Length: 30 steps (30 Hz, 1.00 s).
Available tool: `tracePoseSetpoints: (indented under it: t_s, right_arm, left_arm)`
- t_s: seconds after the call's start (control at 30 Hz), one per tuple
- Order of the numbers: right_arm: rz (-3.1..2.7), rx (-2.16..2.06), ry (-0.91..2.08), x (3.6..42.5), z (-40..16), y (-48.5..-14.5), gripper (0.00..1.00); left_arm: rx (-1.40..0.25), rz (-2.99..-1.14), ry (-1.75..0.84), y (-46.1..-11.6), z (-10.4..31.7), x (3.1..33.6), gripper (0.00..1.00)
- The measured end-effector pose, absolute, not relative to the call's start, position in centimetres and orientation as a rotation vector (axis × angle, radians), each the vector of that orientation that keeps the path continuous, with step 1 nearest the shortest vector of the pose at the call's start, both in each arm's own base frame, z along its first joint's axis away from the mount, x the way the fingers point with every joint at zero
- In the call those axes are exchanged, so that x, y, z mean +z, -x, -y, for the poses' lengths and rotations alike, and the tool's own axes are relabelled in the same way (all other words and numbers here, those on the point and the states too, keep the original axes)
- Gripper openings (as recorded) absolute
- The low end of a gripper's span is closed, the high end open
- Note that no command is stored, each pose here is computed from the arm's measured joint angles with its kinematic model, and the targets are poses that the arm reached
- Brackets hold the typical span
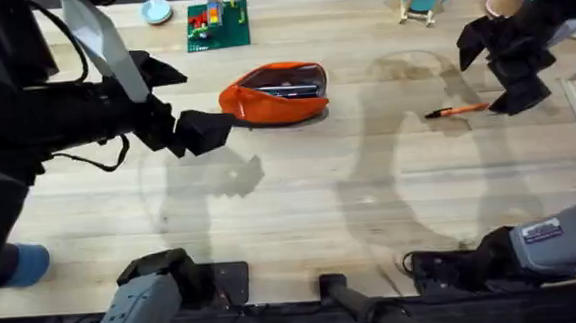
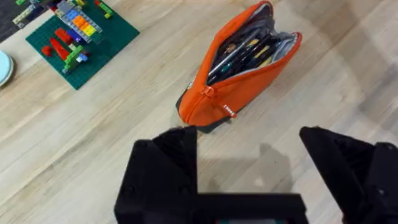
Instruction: Unzip the bag, pick up the pens from the table one at a time and place them inside, then zip the bag closed.
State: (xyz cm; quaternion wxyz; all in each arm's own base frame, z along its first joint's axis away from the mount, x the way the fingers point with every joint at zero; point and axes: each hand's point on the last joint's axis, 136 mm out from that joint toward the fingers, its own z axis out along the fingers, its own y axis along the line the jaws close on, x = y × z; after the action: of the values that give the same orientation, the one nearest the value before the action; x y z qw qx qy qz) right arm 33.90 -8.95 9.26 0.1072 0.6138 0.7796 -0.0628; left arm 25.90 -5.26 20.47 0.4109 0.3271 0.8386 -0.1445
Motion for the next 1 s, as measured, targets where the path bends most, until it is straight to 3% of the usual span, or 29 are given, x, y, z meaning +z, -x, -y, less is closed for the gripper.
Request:
tracePoseSetpoints:
  t_s: [0.47,0.67,0.8,1.0]
  right_arm:
    - [-2.327,-0.251,-1.88,4.0,8.9,-33.4,0.996]
    - [-2.326,-0.252,-1.883,3.8,8.9,-33.7,0.963]
    - [-2.328,-0.249,-1.878,3.8,8.8,-34.0,0.837]
    - [-2.322,-0.223,-1.867,3.7,8.5,-34.8,0.443]
  left_arm:
    - [-0.364,-2.111,-0.823,-25.9,5.3,20.5,0.993]
    - [-0.365,-2.112,-0.823,-25.9,5.3,20.4,0.993]
    - [-0.365,-2.112,-0.823,-25.9,5.3,20.5,0.993]
    - [-0.364,-2.111,-0.823,-25.9,5.3,20.5,0.992]
